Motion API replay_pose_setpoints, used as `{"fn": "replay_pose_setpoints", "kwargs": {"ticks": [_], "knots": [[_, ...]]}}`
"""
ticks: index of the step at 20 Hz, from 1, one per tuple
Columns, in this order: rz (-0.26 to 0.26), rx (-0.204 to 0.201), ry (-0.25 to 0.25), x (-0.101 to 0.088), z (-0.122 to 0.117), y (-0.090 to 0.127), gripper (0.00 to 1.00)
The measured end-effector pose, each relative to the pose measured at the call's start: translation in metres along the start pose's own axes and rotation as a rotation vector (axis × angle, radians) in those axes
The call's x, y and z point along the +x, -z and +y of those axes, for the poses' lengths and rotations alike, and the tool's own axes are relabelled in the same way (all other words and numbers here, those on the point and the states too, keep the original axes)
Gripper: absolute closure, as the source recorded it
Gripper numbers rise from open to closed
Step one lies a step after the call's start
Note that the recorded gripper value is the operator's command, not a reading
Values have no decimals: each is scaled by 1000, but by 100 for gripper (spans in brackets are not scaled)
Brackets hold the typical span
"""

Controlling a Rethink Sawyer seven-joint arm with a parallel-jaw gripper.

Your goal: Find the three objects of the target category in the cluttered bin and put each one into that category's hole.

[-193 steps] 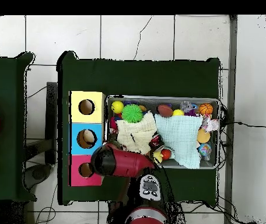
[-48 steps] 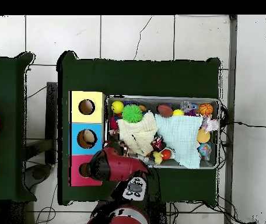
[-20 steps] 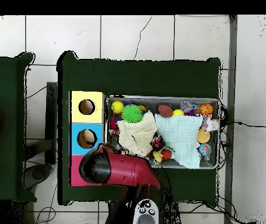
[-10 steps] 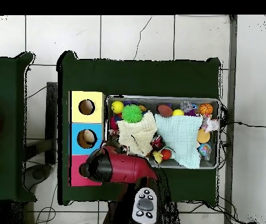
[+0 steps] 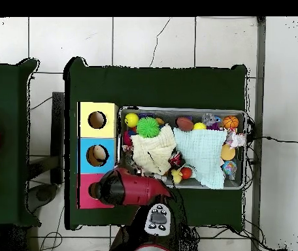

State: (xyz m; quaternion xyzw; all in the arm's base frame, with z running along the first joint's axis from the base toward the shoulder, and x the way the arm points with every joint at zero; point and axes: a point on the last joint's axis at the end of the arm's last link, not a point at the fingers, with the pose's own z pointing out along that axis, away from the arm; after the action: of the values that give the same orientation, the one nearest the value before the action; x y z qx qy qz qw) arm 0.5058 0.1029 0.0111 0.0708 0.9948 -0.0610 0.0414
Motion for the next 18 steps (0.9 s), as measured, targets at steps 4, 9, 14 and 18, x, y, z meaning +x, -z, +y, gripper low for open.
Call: {"fn": "replay_pose_setpoints", "kwargs": {"ticks": [4,9,14,18], "knots": [[5,0,5,3,2,-2,0],[5,0,8,3,3,-2,0],[7,1,8,4,3,-2,0],[8,2,9,6,3,-2,0]]}}
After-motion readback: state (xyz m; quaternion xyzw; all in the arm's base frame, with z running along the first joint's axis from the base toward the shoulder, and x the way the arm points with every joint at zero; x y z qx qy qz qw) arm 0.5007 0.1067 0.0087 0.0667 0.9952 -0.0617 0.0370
